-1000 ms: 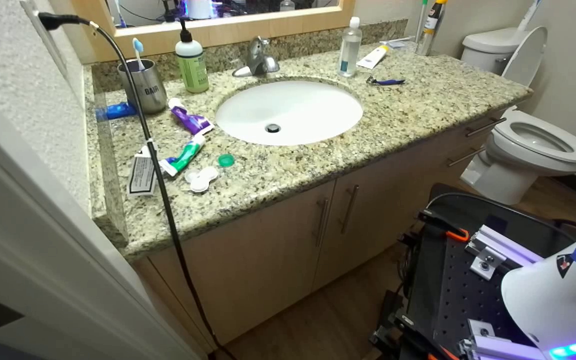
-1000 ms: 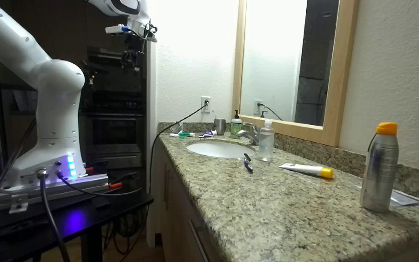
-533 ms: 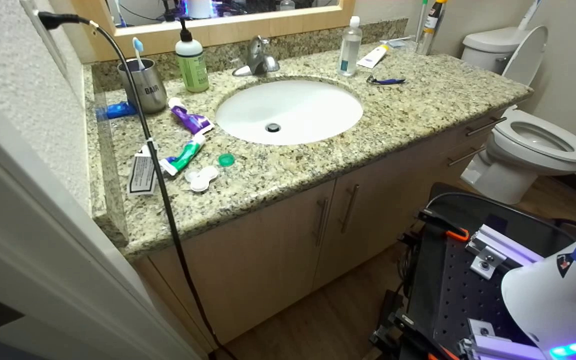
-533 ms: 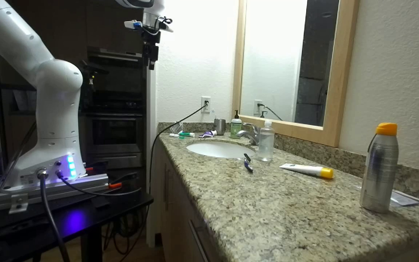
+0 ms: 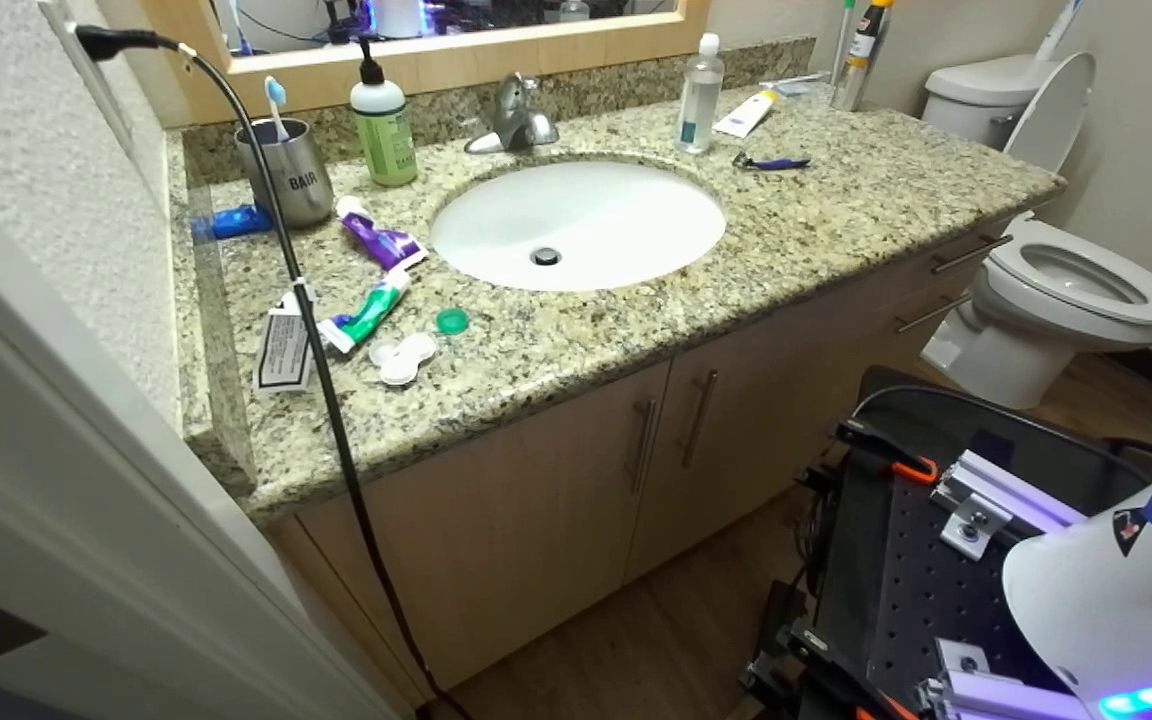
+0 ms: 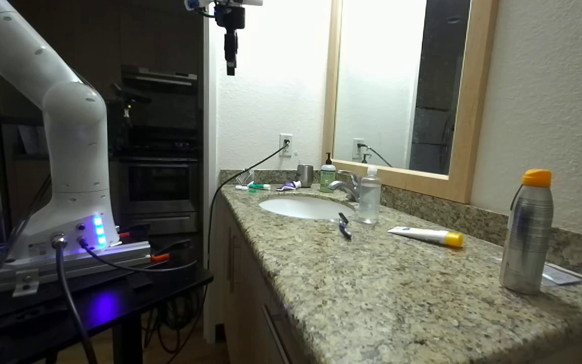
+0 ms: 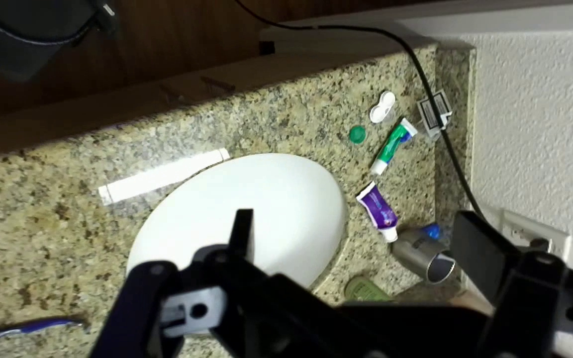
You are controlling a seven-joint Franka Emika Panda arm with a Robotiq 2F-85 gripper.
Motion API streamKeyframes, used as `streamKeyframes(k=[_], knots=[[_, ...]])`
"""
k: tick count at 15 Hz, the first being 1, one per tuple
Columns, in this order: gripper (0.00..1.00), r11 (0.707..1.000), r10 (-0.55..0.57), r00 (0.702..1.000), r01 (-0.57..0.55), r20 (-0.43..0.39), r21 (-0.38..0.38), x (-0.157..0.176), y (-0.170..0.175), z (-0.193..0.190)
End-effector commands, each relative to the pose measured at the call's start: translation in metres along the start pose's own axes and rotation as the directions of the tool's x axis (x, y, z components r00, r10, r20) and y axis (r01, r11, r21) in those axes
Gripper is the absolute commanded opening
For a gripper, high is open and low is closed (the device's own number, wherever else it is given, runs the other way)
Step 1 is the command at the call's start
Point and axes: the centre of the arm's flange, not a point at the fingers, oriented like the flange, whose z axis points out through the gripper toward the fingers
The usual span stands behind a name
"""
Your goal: Pick the shaving stick and put it in the sink
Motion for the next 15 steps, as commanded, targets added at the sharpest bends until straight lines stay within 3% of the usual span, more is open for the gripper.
streamKeyframes(k=[1,5,8,11,14,15], knots=[[1.00,1.000,0.008,1.000,-0.008,-0.013,0.005,-0.004,0.004,-0.007],[1.00,1.000,-0.001,1.000,0.001,-0.007,0.000,-0.003,0.000,-0.003],[1.00,0.988,0.151,0.974,-0.151,-0.166,0.015,0.052,-0.001,0.019],[1.00,0.958,0.286,0.916,-0.284,-0.281,0.050,0.118,0.034,0.017],[1.00,0.902,0.412,0.840,-0.430,-0.353,0.028,0.164,0.100,0.026],[1.00,0.878,0.445,0.823,-0.479,-0.354,-0.010,0.172,0.127,0.029]])
